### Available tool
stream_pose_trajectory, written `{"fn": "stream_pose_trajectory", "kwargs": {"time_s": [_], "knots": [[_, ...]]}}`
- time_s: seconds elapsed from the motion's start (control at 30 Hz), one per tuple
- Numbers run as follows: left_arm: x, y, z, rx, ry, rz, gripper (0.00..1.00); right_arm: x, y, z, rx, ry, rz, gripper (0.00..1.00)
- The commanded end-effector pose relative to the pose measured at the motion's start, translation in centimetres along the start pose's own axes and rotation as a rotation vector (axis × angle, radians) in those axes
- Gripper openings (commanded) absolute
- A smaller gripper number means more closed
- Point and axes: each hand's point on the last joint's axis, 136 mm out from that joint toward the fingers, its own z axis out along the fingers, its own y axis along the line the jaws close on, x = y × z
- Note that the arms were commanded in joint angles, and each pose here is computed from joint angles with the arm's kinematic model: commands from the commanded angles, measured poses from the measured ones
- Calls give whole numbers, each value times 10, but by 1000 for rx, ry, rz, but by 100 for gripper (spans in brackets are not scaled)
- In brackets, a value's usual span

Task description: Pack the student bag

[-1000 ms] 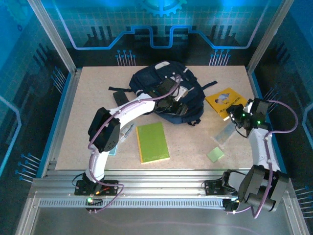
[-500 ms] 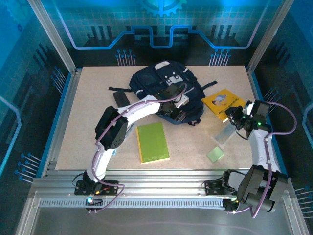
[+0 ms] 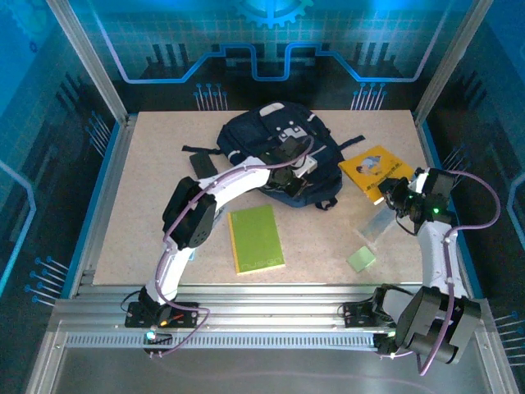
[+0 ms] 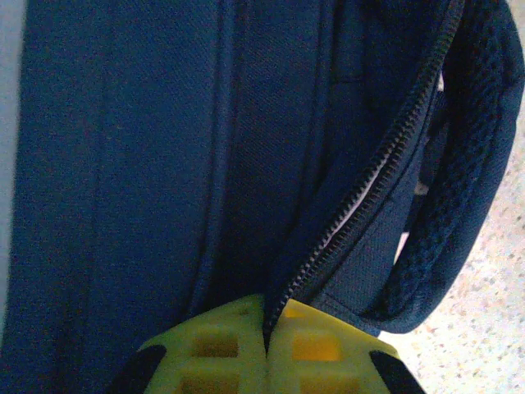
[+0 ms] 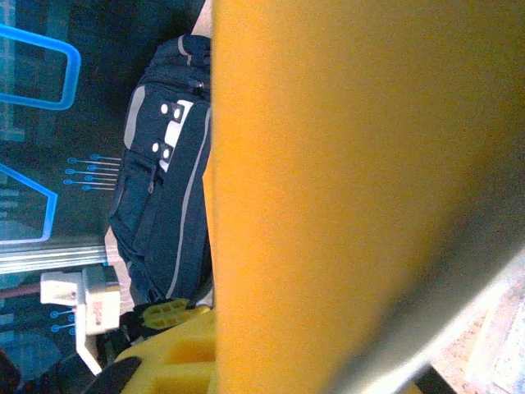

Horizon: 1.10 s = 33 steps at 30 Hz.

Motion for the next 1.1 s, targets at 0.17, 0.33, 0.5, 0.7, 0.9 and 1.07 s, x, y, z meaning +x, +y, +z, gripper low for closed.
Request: {"fn": "stream_pose_trajectory", "kwargs": {"time_s": [0.17, 0.33, 0.5, 0.7, 0.9, 1.07], "knots": [[-71, 32, -82, 171, -261, -342, 0, -9, 28, -21, -83, -57, -64, 0], [-91, 52, -106, 233, -359, -443, 0, -12, 36, -31, -84, -88, -86, 0], [-107, 59, -121, 256, -433, -499, 0, -4, 39, -29, -120, -55, -52, 0], [-134, 73, -152, 291, -579, -561, 0, 26, 56, -7, -181, 22, -33, 0], [-150, 72, -168, 316, -636, -563, 0, 49, 89, 42, -244, 90, -31, 0], [-155, 68, -178, 335, -677, -547, 0, 63, 119, 93, -303, 157, -10, 0]]}}
